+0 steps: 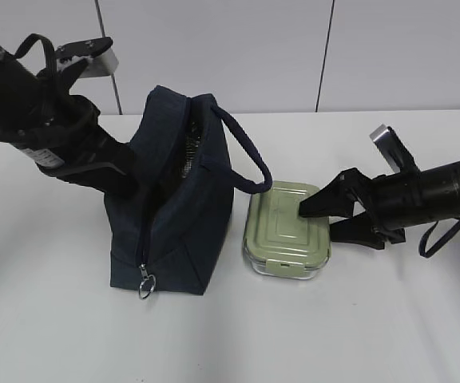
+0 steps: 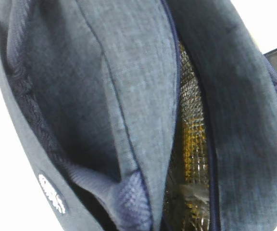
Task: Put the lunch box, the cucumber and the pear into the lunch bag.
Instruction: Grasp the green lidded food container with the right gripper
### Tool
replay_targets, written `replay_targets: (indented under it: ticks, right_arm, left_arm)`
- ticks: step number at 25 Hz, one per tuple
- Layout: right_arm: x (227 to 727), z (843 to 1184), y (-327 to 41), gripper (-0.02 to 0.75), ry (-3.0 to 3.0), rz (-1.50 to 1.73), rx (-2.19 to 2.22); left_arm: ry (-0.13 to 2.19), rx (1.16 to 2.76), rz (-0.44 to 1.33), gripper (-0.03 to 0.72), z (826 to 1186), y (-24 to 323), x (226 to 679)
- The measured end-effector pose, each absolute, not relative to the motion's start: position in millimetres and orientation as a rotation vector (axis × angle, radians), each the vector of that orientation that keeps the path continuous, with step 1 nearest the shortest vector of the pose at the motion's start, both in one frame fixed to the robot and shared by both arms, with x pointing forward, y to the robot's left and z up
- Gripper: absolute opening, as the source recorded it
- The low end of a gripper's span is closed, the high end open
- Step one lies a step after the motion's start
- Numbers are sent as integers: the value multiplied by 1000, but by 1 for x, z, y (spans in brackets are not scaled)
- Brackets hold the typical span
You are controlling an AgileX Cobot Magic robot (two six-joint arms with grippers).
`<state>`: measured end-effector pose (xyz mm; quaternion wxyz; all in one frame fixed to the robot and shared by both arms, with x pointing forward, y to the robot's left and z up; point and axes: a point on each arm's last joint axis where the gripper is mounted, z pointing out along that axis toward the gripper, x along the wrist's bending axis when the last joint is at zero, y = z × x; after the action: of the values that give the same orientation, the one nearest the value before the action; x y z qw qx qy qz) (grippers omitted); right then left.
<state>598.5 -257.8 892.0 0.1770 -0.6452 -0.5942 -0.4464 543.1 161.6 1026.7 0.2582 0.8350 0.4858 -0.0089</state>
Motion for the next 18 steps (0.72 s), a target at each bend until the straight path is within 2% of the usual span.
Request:
replay_targets:
  ticks: [5, 9, 10, 12, 13, 14, 18]
  right_arm:
    - [597, 874, -255, 599, -1620, -1225, -1793]
    - [598, 874, -255, 589, -1628, -1247, -1779]
    - [598, 874, -255, 574, -1630, -1252, -1779]
    - [598, 875, -254, 492, -1628, -1264, -1771]
    - [599, 876, -254, 399, -1618, -1273, -1772]
    - [599, 876, -254, 356, -1616, -1274, -1770]
    - [599, 876, -254, 344, -1614, -1276, -1765]
  left_arm:
    - [1317, 2264, -24, 1, 1027, 162, 543]
    - [1317, 2264, -24, 1, 1027, 162, 543]
    - [1317, 2264, -24, 1, 1027, 162, 543]
    - [1317, 2264, -24, 1, 1027, 162, 543]
    - [1317, 2264, -24, 1, 1027, 162, 543]
    - [1317, 2264, -24, 1, 1027, 162, 543]
    - [1317, 2265, -23, 1, 1027, 162, 543]
